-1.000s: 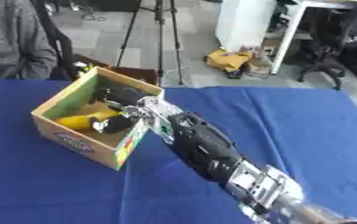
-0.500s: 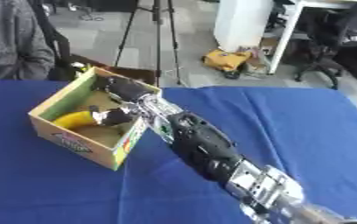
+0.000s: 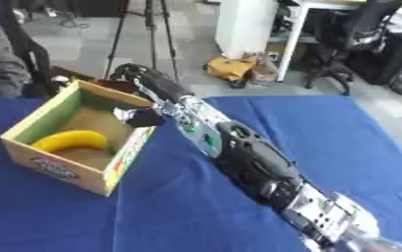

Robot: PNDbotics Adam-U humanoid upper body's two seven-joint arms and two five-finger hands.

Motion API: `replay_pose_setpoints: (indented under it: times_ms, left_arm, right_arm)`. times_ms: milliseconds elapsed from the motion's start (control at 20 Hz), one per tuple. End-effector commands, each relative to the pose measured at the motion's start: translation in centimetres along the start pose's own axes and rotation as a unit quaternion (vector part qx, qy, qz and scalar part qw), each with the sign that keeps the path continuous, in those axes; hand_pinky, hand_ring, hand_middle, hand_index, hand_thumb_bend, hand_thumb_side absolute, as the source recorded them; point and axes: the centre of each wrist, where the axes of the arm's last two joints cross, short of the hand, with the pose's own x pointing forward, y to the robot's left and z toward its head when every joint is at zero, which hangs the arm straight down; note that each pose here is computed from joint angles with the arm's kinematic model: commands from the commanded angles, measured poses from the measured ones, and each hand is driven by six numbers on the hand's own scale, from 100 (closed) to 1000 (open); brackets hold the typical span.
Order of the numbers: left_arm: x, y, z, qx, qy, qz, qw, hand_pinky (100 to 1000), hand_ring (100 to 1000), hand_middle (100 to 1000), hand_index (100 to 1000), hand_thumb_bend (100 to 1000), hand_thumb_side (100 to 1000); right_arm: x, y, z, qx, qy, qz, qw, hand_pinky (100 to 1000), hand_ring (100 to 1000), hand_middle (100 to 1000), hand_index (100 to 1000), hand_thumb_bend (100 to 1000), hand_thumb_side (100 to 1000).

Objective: Pick up objects on the table and place them in the box.

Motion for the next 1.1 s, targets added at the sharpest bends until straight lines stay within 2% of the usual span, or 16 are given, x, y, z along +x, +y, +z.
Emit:
replay_pose_setpoints:
  times_ms: [50,200,250,300,550,800,950,1000,1050,1100]
  left_arm:
    - [0.5,1.2,0.4,0.020,-0.002,-0.020,1.000,564,693,516,528,252,1000]
    - [0.2,2.0,1.1,0.041,0.009,-0.029,0.999,564,693,515,528,253,1000]
    - [0.1,2.3,1.3,0.048,0.010,-0.033,0.998,563,693,515,528,251,1000]
    - [0.1,2.6,1.5,0.054,0.011,-0.036,0.998,563,694,515,527,252,1000]
    - [0.2,3.8,2.4,0.083,0.013,-0.052,0.995,562,694,515,527,249,1000]
    - [0.1,4.7,3.5,0.108,0.021,-0.064,0.992,562,696,514,526,247,1000]
    - [0.1,5.1,3.8,0.116,0.021,-0.068,0.991,561,696,514,526,247,1000]
    - [0.1,5.1,3.9,0.118,0.023,-0.070,0.990,561,696,514,526,247,962]
    - [0.1,5.1,4.0,0.119,0.023,-0.070,0.990,561,696,514,526,249,1000]
    - [0.1,5.1,4.0,0.120,0.023,-0.070,0.990,561,696,514,526,249,1000]
  right_arm:
    - [2.1,-3.4,0.5,-0.018,-0.053,-0.090,0.994,848,909,864,872,100,669]
    - [3.9,-4.6,2.0,-0.033,-0.084,-0.183,0.979,826,881,840,856,100,702]
    - [4.5,-5.0,2.6,-0.041,-0.093,-0.208,0.973,822,876,837,854,100,782]
    - [5.1,-5.2,3.3,-0.049,-0.100,-0.230,0.967,816,871,828,850,100,717]
    - [7.1,-5.3,6.4,-0.093,-0.101,-0.321,0.937,788,832,789,824,100,753]
    - [7.1,-2.9,8.5,-0.133,-0.069,-0.418,0.896,768,809,757,802,100,842]
    - [6.7,-1.3,9.7,-0.144,-0.058,-0.462,0.873,763,797,742,789,100,880]
    - [6.6,-0.7,10.2,-0.147,-0.053,-0.474,0.867,761,793,737,787,100,884]
    - [6.5,-0.1,10.6,-0.152,-0.048,-0.485,0.860,761,792,736,786,100,885]
    - [6.5,0.5,11.0,-0.157,-0.044,-0.495,0.853,760,790,732,783,100,889]
